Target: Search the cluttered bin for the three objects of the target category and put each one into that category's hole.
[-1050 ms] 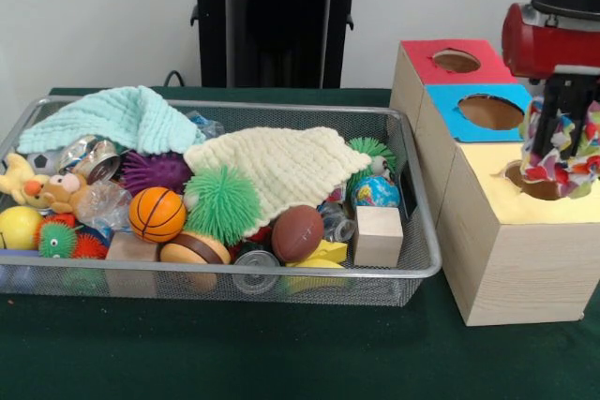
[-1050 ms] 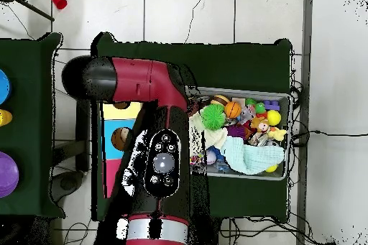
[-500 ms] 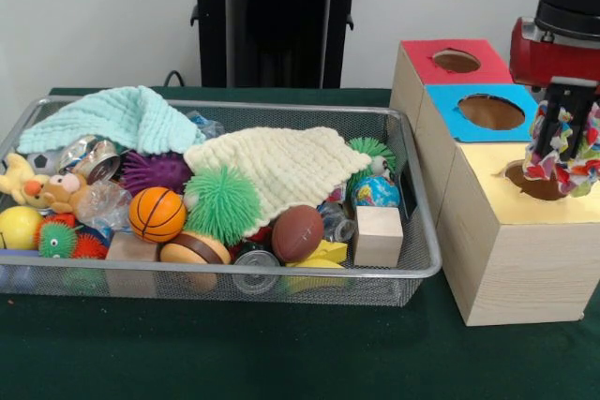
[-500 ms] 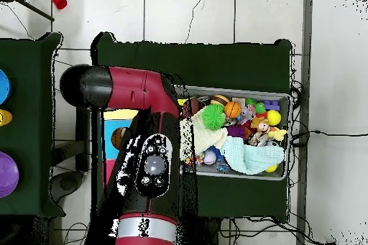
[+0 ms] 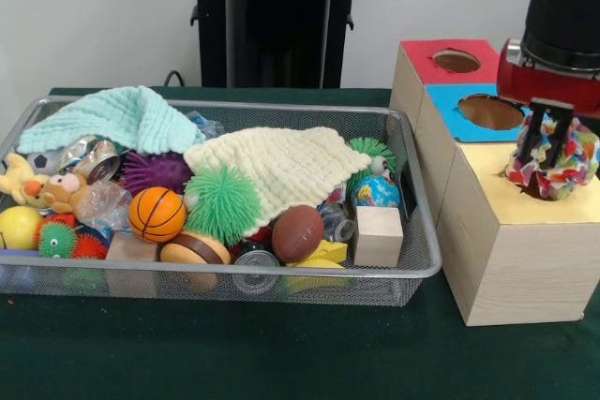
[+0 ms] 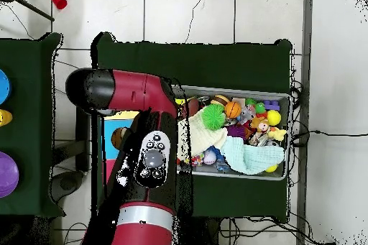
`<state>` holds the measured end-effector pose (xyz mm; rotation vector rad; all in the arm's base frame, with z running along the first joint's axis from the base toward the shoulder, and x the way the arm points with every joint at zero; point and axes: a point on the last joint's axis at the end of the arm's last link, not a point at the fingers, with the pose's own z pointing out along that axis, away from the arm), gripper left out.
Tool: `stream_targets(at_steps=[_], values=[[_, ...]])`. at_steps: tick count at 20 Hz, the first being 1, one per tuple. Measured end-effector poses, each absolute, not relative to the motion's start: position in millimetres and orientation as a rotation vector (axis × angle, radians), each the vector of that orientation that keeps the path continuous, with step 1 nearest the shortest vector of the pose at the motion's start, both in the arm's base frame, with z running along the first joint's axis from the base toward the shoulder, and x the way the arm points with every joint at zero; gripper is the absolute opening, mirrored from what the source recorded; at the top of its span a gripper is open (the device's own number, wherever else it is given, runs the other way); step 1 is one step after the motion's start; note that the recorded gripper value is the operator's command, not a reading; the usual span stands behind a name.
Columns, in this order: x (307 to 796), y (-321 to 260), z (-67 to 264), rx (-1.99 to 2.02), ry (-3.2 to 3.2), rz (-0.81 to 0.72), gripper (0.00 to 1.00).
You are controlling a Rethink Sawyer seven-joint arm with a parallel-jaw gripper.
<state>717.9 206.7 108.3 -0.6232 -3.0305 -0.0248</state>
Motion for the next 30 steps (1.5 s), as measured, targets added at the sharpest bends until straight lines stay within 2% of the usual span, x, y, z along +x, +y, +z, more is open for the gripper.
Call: stream_targets(at_steps=[7,14,24,30], values=[[709,206,81,-0.632,-2.989,-0.005,0.0],[715,206,76,-0.662,-3.037,-0.025,0.0],[712,211,48,-0.739,-3.16,-0.086,0.0],[712,211,47,-0.738,-3.16,-0.08,0.0]])
